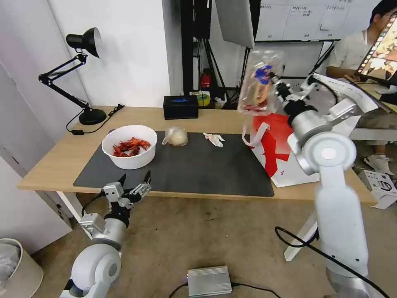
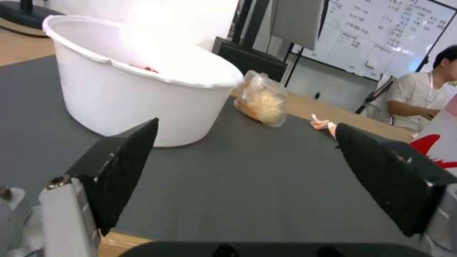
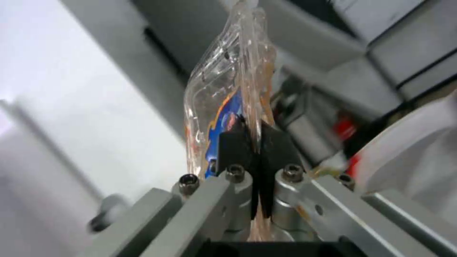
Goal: Pick up the trash from the table and place it into the takeout bag.
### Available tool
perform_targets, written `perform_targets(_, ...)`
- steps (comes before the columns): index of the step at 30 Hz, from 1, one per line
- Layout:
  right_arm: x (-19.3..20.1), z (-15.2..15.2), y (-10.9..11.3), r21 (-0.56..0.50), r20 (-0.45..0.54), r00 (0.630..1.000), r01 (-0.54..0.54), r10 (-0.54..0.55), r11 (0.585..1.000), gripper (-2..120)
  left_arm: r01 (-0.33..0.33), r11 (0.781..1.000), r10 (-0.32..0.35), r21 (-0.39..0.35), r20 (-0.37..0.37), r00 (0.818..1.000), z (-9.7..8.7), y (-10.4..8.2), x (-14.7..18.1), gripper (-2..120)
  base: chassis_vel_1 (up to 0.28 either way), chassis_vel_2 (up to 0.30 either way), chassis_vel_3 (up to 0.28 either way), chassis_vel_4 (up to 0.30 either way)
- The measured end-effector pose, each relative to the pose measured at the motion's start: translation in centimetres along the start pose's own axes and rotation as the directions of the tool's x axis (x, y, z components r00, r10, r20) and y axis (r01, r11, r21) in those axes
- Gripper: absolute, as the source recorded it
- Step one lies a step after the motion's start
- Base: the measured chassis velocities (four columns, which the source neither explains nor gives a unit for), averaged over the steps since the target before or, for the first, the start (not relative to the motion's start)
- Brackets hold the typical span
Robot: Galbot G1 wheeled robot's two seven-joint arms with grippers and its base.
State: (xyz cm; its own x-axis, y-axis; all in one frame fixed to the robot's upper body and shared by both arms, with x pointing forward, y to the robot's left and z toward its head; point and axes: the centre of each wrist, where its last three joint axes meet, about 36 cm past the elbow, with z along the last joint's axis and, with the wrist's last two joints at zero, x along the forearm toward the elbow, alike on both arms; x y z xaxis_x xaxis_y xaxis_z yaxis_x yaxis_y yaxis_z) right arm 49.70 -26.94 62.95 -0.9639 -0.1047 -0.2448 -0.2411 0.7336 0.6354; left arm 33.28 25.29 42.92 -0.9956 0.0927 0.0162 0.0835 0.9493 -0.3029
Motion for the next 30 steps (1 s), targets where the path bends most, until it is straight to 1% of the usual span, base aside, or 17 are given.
perform_targets(1, 0.0, 0.0, 0.0, 0.0, 0.0, 1.0, 0.0, 0.0, 1.0, 0, 0.0, 1.0, 0.0, 0.0, 0.0, 1.0, 0.0, 0.0, 0.0, 100, 0.0, 0.0, 0.0, 0.0)
perform_targets(3, 0.2, 0.0, -0.5, 0.054, 0.05, 0.998, -0.029, 0.026, 0.998, 0, 0.001, 1.0, -0.001, 0.005, -0.003, 1.0, 0.2, -0.1, 0.0, 100, 0.0, 0.0, 0.0, 0.0)
perform_targets(5, 0.2, 0.0, -0.5, 0.062, 0.057, 0.998, -0.033, 0.03, 0.998, 0, 0.001, 1.0, 0.0, 0.006, -0.003, 1.0, 0.2, -0.2, 0.0, 100, 0.0, 0.0, 0.0, 0.0)
perform_targets(8, 0.2, 0.1, -1.2, 0.147, 0.122, 0.99, -0.087, 0.069, 0.985, 0, 0.001, 1.0, -0.001, 0.011, -0.005, 1.0, 0.4, -0.3, -0.1, 100, 0.0, 0.0, 0.0, 0.0)
perform_targets(9, 0.2, 0.1, -1.2, 0.147, 0.122, 0.99, -0.087, 0.069, 0.985, 0, 0.001, 1.0, -0.001, 0.011, -0.005, 1.0, 0.4, -0.3, -0.1, 100, 0.0, 0.0, 0.0, 0.0)
perform_targets(11, 0.0, 0.1, -1.6, 0.198, 0.159, 0.983, -0.125, 0.094, 0.972, 0, 0.001, 1.0, -0.001, 0.013, -0.004, 1.0, 0.4, -0.4, -0.1, 100, 0.0, 0.0, 0.0, 0.0)
perform_targets(13, -0.1, 0.1, -1.8, 0.213, 0.17, 0.98, -0.139, 0.104, 0.967, 0, 0.001, 1.0, -0.001, 0.014, -0.004, 1.0, 0.4, -0.4, -0.1, 100, 0.0, 0.0, 0.0, 0.0)
perform_targets(14, -0.4, 0.1, -2.3, 0.249, 0.201, 0.972, -0.173, 0.124, 0.953, 0, 0.004, 1.0, -0.004, 0.019, -0.004, 1.0, 0.5, -0.5, -0.1, 100, 0.0, 0.0, 0.0, 0.0)
perform_targets(16, -0.5, 0.0, -2.5, 0.264, 0.212, 0.968, -0.189, 0.134, 0.946, 0, 0.01, 1.0, -0.01, 0.023, -0.004, 1.0, 0.6, -0.5, -0.1, 100, 0.0, 0.0, 0.0, 0.0)
perform_targets(17, -0.7, -0.1, -2.9, 0.285, 0.227, 0.962, -0.212, 0.15, 0.935, 0, 0.019, 0.999, -0.018, 0.03, -0.005, 1.0, 0.6, -0.6, -0.1, 100, 0.0, 0.0, 0.0, 0.0)
perform_targets(22, -1.1, -0.1, -3.9, 0.315, 0.244, 0.952, -0.259, 0.185, 0.913, 0, 0.023, 0.999, -0.023, 0.037, -0.005, 1.0, 0.7, -0.7, -0.1, 100, 0.0, 0.0, 0.0, 0.0)
perform_targets(30, -1.1, 0.0, -4.7, 0.301, 0.238, 0.946, -0.287, 0.22, 0.91, 0, 0.022, 0.999, -0.021, 0.045, -0.005, 1.0, 0.7, -0.9, -0.1, 100, 0.0, 0.0, 0.0, 0.0)
